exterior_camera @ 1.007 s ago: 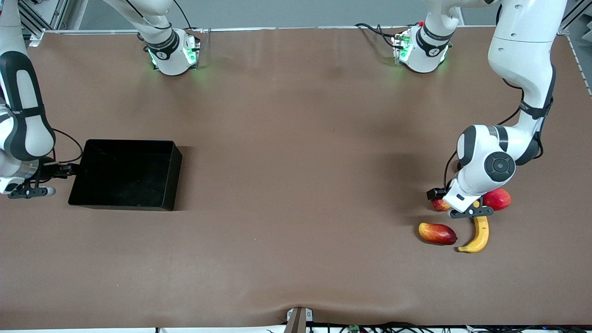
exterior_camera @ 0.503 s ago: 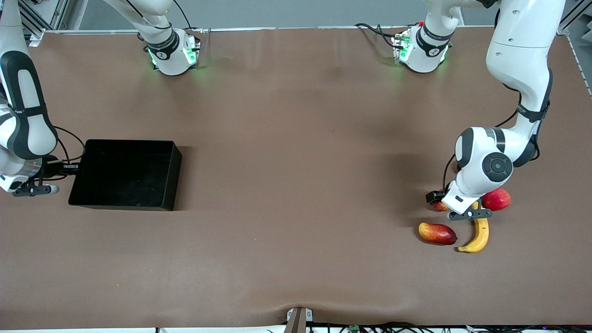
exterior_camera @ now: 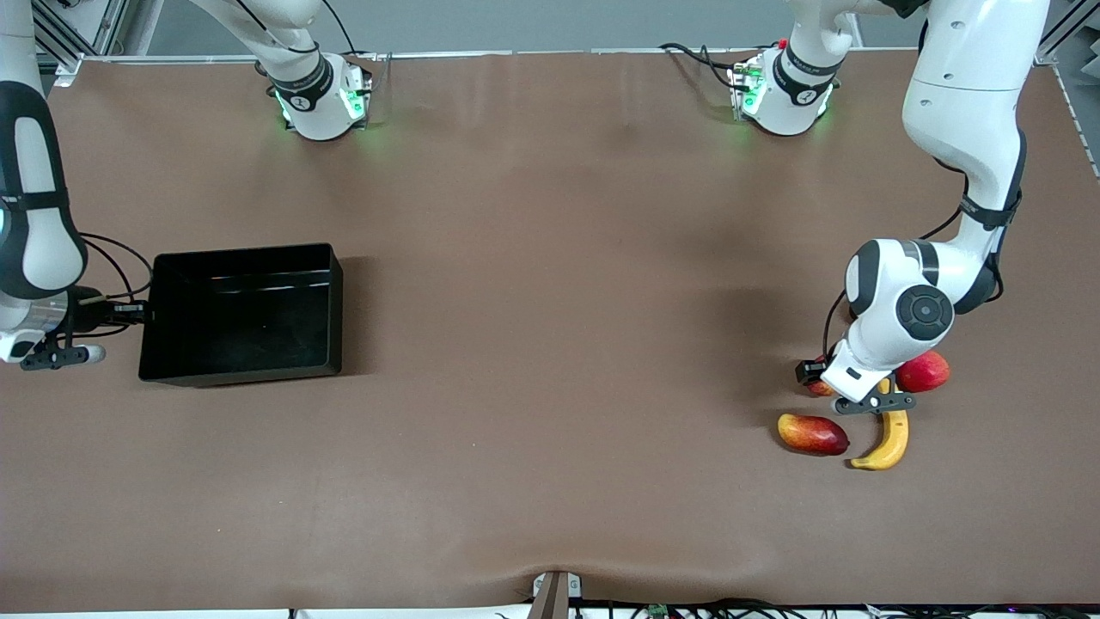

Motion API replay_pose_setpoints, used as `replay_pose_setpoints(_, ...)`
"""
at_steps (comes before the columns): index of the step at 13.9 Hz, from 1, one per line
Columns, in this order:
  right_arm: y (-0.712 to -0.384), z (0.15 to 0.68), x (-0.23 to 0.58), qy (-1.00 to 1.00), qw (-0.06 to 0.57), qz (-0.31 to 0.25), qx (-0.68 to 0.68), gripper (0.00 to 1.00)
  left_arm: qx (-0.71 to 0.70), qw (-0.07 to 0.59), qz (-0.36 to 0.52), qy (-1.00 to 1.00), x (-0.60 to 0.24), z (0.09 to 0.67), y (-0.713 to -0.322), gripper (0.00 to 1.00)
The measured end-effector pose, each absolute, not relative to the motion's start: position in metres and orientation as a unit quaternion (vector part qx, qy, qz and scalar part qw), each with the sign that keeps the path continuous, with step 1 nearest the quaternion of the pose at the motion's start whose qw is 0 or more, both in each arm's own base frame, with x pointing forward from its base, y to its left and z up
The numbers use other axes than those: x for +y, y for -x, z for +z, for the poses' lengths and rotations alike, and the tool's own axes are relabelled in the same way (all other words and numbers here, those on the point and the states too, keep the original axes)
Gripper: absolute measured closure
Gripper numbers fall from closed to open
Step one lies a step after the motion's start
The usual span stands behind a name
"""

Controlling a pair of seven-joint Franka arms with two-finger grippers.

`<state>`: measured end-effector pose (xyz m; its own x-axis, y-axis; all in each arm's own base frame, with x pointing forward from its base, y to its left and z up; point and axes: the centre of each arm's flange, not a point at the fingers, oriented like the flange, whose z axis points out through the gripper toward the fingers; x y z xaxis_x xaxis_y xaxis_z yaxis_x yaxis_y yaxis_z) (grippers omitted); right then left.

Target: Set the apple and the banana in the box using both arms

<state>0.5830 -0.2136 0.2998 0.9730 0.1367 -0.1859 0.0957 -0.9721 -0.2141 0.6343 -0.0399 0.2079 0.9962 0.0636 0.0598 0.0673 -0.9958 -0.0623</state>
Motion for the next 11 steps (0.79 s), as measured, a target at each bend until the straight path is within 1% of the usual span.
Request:
replay_pose_setpoints(3,-0.601,0.332,-0.184,0.985,0.119,0.104,-0.074,0.94,-0.033,0.031,-0.045,0.998,-0.041,0.232,-0.643,0.27)
replay_pose_setpoints(6,-0.614,0.352,-0.145,0.983,0.13,0.114,-0.065,0.94,-0.034,0.035,-0.033,0.998,-0.042,0.255,-0.649,0.27)
replay_pose_setpoints(8,-0.625,0.373,-0.09,0.984,0.122,0.122,-0.043,0.94,-0.033,0.035,-0.033,0.998,-0.045,0.27,-0.652,0.27)
replay_pose_setpoints(11,-0.632,0.396,0.032,0.987,0.097,0.124,-0.035,0.94,-0.032,0.035,-0.036,0.998,-0.046,0.283,-0.654,0.27)
